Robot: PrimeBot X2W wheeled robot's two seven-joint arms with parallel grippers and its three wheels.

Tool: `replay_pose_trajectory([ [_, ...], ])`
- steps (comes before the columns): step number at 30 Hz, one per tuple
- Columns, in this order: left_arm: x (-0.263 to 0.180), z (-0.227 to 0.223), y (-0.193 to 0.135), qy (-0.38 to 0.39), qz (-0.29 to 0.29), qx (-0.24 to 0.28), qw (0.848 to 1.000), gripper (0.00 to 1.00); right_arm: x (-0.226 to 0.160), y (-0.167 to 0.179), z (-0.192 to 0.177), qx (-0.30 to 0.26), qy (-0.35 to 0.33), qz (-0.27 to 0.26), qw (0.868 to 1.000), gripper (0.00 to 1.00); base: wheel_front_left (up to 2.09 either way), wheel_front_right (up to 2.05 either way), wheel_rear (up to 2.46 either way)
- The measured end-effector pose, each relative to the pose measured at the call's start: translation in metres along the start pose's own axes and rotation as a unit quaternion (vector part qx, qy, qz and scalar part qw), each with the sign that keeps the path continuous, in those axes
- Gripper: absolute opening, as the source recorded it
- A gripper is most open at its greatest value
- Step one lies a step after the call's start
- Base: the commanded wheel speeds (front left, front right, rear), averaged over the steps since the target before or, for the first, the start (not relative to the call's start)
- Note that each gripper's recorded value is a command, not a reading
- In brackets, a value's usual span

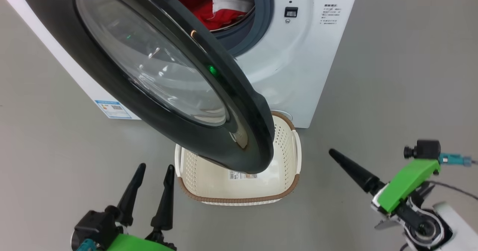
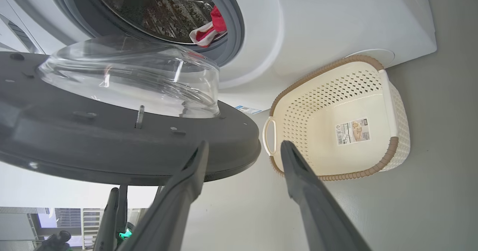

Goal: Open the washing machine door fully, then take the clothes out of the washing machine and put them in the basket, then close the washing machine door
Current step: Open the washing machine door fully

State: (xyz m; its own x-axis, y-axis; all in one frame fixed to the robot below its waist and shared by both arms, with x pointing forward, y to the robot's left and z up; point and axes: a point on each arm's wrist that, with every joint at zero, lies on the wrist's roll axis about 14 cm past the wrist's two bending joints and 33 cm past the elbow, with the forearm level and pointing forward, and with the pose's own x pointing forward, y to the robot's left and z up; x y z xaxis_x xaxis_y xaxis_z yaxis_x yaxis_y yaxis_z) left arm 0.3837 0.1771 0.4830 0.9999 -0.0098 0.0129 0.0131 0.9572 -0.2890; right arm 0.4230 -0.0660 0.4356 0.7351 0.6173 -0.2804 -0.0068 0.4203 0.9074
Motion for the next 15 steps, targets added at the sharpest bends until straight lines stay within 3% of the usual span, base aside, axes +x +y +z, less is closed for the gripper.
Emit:
replay_pose_trajectory([
  [8, -0.009, -0.009, 0.004, 0.013, 0.006, -0.003, 1.000, 1.00, -0.022, -0.025, -0.001, -0.008, -0.039, -0.039, 0.998, 1.00, 0.00, 0.00, 0.00],
  [15, -0.007, -0.013, 0.006, 0.020, 0.009, -0.004, 1.000, 1.00, -0.039, -0.044, 0.010, -0.111, -0.094, -0.074, 0.987, 1.00, 0.00, 0.00, 0.00],
])
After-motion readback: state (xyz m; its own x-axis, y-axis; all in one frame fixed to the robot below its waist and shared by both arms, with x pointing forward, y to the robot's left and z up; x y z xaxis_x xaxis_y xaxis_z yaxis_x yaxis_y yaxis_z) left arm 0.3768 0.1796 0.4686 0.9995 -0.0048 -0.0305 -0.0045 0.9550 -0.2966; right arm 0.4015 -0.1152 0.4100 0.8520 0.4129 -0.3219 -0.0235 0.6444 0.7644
